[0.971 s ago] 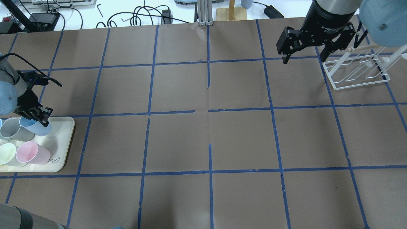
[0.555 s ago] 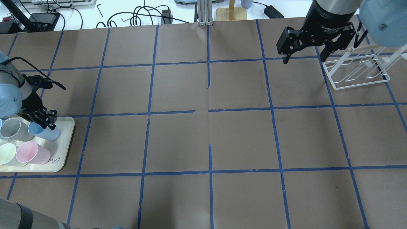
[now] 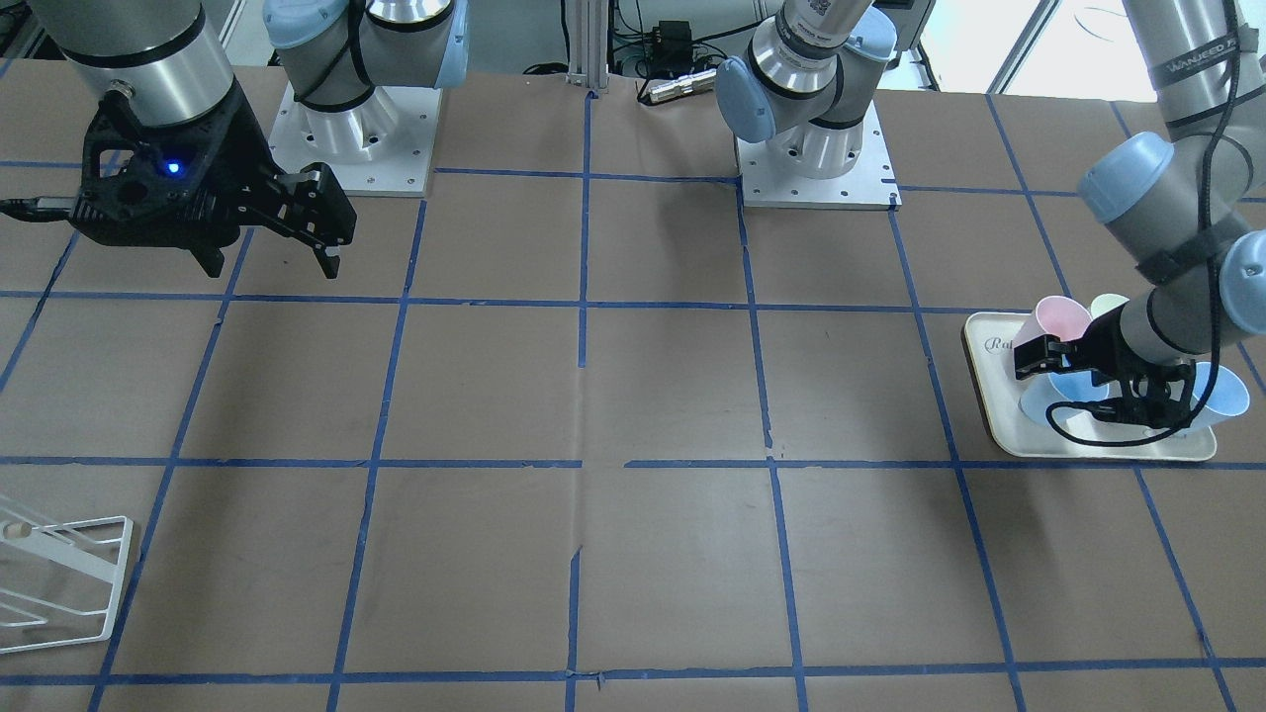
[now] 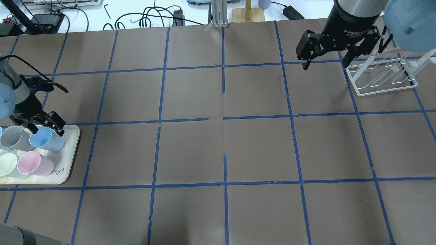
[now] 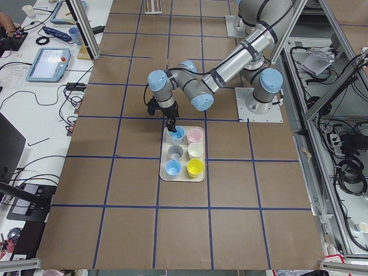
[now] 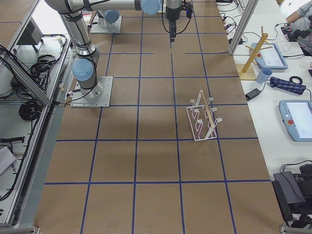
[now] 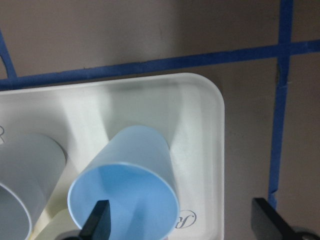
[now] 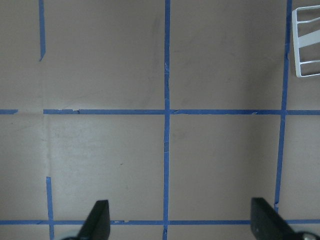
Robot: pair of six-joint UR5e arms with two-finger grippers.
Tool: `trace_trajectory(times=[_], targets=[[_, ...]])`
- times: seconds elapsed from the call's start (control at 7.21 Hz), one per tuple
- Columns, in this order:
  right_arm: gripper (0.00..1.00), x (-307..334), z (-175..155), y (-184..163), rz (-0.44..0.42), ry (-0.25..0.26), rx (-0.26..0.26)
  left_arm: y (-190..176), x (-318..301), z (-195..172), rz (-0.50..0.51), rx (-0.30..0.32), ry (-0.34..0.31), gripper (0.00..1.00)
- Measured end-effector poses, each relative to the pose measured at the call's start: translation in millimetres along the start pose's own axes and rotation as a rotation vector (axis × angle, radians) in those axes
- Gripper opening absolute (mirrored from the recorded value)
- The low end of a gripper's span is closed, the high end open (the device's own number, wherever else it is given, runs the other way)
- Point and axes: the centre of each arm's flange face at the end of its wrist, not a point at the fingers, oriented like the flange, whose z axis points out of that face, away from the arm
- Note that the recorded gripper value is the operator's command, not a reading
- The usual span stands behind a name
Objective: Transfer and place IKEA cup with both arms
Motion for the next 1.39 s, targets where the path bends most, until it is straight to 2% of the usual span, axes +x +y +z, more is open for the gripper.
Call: trace_trajectory(times=[0.28,0.42,0.69,0.97,1.39], targets=[[1.00,1,2,2,-0.001,0.003,0.002,1,30,-71,-0.070,0.027,0.089,1.00],[1.00,1,0,2,0.001,0.002,0.007,0,66,-109,-0.086,0.043,0.108,1.00],[1.00,1,-14,-2,0.006,0.002,0.033,8,155,-161,-0.029,0.092,0.081,1.00],[1.00,-2,-21,-3,0.008,-0.002,0.046,34,234,-192,0.021,0.148,0.061,1.00],[1.00,-3,-19,-2,0.006,-0.006,0.039,66,300,-211,0.049,0.165,0.048,1.00]])
